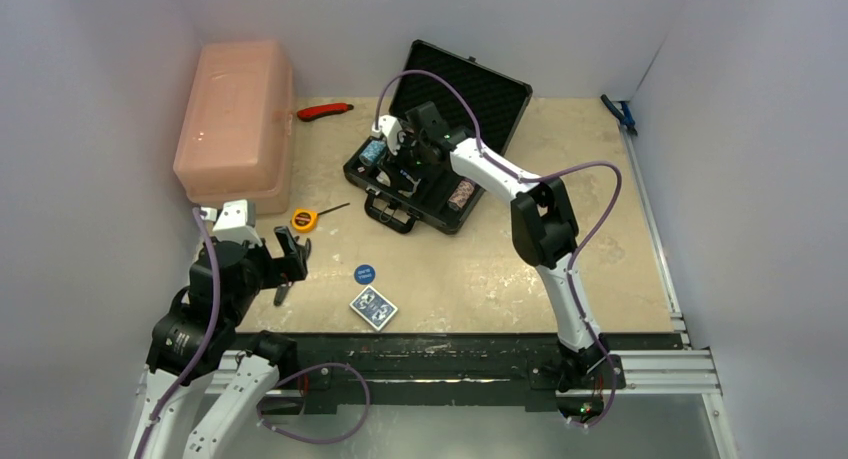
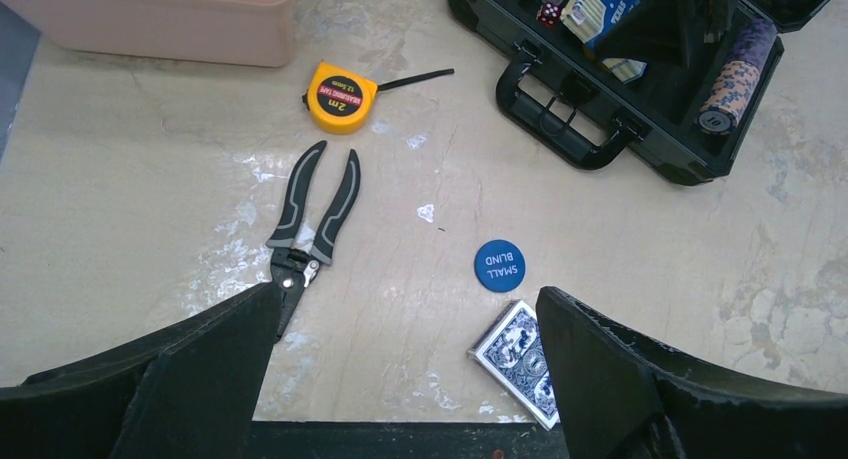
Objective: Pack up texas hold em set
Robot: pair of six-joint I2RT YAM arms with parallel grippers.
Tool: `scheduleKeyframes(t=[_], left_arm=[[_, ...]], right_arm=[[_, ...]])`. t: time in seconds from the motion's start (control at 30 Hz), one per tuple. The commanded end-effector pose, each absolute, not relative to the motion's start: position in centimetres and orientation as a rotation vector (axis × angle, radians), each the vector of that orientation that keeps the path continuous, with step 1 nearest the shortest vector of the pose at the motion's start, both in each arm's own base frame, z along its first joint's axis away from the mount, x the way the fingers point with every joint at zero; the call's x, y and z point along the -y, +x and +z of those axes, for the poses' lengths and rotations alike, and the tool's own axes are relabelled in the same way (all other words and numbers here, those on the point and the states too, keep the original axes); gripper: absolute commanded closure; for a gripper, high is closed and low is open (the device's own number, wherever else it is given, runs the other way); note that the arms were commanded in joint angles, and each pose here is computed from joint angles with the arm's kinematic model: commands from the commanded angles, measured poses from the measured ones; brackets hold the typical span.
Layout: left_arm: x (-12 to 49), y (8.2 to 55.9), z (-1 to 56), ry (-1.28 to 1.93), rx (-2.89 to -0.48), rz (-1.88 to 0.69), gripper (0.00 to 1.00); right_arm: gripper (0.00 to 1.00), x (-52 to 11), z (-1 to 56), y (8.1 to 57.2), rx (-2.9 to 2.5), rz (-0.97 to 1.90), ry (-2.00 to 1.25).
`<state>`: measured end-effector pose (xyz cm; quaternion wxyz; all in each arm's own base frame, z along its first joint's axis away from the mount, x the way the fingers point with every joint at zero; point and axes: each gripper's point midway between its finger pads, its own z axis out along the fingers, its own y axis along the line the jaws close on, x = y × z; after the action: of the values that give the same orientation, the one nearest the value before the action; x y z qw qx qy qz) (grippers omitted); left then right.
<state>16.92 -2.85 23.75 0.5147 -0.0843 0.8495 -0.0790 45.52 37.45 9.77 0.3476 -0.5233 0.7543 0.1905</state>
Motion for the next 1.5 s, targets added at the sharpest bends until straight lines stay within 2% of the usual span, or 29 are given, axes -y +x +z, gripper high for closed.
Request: scheduleKeyframes(t=[0.0, 1.13, 1.47], left_arm=[[2.7, 17.1, 24.2, -0.185, -2.037, -0.170, 0.00], [2.5, 16.9, 24.3, -0.188, -2.033, -0.170, 0.00], [2.5, 16.9, 24.3, -0.187, -2.031, -0.169, 0.00]], right_arm=[[1.00, -38.0, 13.5, 47.1, -1.854, 0.443, -1.341], [1.00, -33.9, 7.2, 44.8, -2.084, 0.331, -1.418], [1.00, -32.2, 4.9, 44.8, -2.181, 0.242, -1.354]])
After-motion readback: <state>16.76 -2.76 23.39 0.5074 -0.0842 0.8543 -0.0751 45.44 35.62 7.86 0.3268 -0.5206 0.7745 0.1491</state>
